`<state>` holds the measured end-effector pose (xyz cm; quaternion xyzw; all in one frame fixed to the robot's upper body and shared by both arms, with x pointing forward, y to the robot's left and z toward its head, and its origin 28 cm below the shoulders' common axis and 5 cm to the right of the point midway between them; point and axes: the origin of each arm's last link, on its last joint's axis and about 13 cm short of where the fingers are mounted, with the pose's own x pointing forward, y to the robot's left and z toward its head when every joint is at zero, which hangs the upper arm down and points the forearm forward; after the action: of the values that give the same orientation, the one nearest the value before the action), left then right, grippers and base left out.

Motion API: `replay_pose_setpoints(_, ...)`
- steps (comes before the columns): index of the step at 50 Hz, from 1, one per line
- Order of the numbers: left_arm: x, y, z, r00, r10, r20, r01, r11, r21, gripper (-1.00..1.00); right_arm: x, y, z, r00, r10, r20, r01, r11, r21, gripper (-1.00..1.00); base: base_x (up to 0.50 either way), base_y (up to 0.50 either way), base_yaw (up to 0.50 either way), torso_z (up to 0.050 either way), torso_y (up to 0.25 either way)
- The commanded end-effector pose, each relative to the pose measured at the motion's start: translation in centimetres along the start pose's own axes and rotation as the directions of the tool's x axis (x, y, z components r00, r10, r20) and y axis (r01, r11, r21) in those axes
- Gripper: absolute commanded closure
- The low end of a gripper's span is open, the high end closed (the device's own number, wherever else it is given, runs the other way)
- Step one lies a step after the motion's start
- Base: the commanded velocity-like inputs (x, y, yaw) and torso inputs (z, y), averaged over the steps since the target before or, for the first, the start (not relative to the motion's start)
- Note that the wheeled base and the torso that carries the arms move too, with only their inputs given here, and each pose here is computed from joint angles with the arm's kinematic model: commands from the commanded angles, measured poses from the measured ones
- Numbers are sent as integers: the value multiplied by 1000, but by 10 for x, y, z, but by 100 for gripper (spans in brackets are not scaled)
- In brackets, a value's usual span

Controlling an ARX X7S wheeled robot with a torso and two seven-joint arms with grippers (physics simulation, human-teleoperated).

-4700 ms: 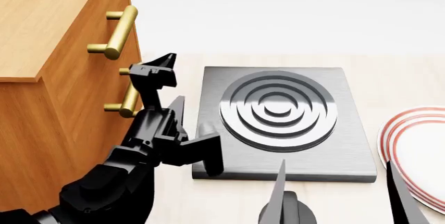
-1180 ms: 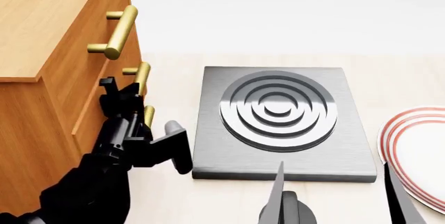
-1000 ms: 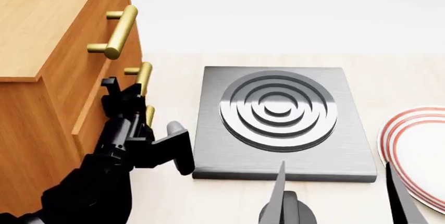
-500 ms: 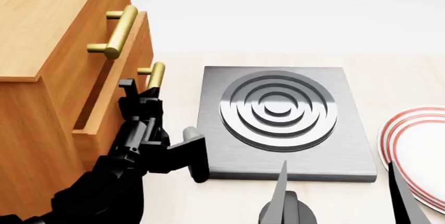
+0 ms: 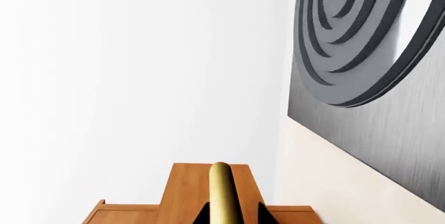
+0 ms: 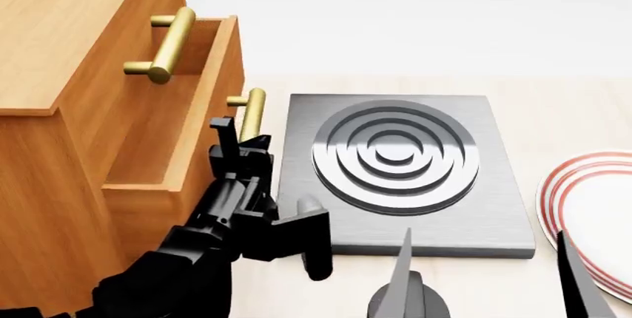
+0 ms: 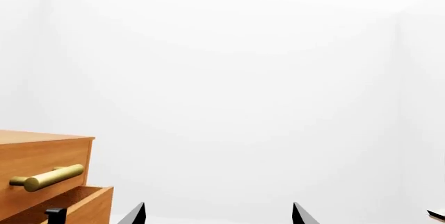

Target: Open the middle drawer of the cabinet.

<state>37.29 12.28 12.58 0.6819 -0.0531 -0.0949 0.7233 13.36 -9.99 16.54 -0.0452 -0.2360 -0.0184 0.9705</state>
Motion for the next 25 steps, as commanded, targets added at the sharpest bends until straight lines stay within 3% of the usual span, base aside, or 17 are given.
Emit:
replay_pose_setpoints(1, -7, 22, 45, 961, 192, 200, -208, 976, 62, 100, 0, 0, 0, 1000, -2, -1, 2, 1000, 1, -100, 0, 0, 0, 10, 0)
replay_pose_setpoints(25, -14, 37, 62, 937, 218, 273, -234, 972, 24, 100, -1, 0, 1, 1000, 0, -4, 0, 1000, 1, -100, 0, 0, 0, 1, 6)
